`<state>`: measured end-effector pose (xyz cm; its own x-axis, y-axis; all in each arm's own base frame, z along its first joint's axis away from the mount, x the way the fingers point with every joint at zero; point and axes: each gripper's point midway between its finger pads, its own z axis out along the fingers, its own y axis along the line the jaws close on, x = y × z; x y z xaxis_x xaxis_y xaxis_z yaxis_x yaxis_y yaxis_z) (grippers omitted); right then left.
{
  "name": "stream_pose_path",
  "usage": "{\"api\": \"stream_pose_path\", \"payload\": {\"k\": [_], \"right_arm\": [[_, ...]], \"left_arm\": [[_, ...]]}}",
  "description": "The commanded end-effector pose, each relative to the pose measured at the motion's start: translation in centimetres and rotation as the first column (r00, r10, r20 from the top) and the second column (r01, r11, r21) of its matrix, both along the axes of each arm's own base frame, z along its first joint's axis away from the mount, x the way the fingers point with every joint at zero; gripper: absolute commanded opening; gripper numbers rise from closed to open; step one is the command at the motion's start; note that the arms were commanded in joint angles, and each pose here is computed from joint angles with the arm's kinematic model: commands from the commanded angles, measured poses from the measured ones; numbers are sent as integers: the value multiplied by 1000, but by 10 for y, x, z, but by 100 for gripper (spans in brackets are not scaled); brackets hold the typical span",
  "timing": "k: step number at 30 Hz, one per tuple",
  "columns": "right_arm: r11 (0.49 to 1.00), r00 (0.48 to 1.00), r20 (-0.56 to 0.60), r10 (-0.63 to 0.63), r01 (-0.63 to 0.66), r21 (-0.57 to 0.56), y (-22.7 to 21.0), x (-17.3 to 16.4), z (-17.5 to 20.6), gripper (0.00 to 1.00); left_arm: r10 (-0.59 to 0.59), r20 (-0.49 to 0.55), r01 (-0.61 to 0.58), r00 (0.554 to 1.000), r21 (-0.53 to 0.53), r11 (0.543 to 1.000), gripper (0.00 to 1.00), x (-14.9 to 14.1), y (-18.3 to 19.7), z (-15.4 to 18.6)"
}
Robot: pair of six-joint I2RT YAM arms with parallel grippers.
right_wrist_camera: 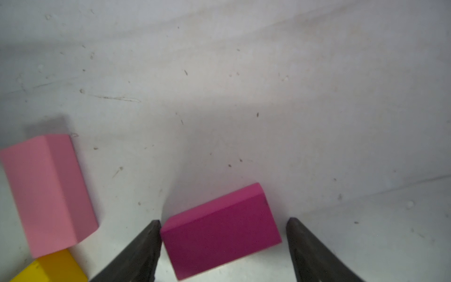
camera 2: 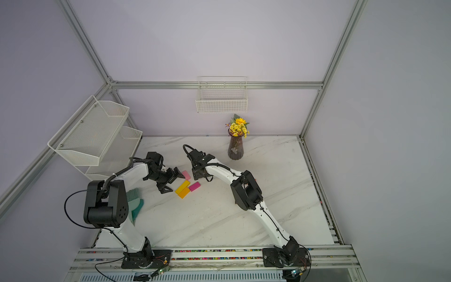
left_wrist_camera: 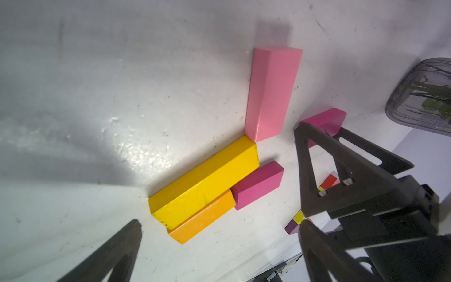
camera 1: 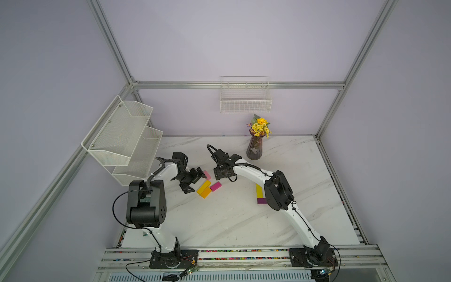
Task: Assemble the letter c with building blocks
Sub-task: Pick up the building block from the center of the board, then place the building block at the center of the board.
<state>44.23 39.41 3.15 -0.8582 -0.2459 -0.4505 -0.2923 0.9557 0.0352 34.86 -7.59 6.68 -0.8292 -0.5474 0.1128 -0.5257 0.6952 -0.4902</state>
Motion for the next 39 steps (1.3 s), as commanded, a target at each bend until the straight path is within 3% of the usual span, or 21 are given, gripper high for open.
{"api": "stream_pose_path", "payload": {"k": [1,9,13,19,24,30,39], "right_arm": [[999,999,14,43,-42,-11,6,3,-6,81],[998,998,15,63,-63,-14,8,4,-5,74],[998,998,11,64,-64,7,11,2,0,62],[997,998,17,-62,61,45,-1,1,32,49],[965,968,-24,-250,251,77,-26,-15,44,48],[896,898,-83,-433,439,75,-54,-37,23,48],[872,871,-83,-484,488,42,-64,-51,9,48]], "left_arm": [[-9,48,10,999,-18,1000,100,9,-1,15],[-6,44,7,999,-22,1000,100,8,-1,13],[-3,46,4,999,-23,1000,100,9,-1,13],[1,51,0,999,-31,1000,100,11,-2,15],[11,55,-9,998,-49,999,100,14,-4,15],[17,50,-13,999,-76,997,100,15,-9,12],[15,45,-11,999,-88,996,100,15,-10,9]]}}
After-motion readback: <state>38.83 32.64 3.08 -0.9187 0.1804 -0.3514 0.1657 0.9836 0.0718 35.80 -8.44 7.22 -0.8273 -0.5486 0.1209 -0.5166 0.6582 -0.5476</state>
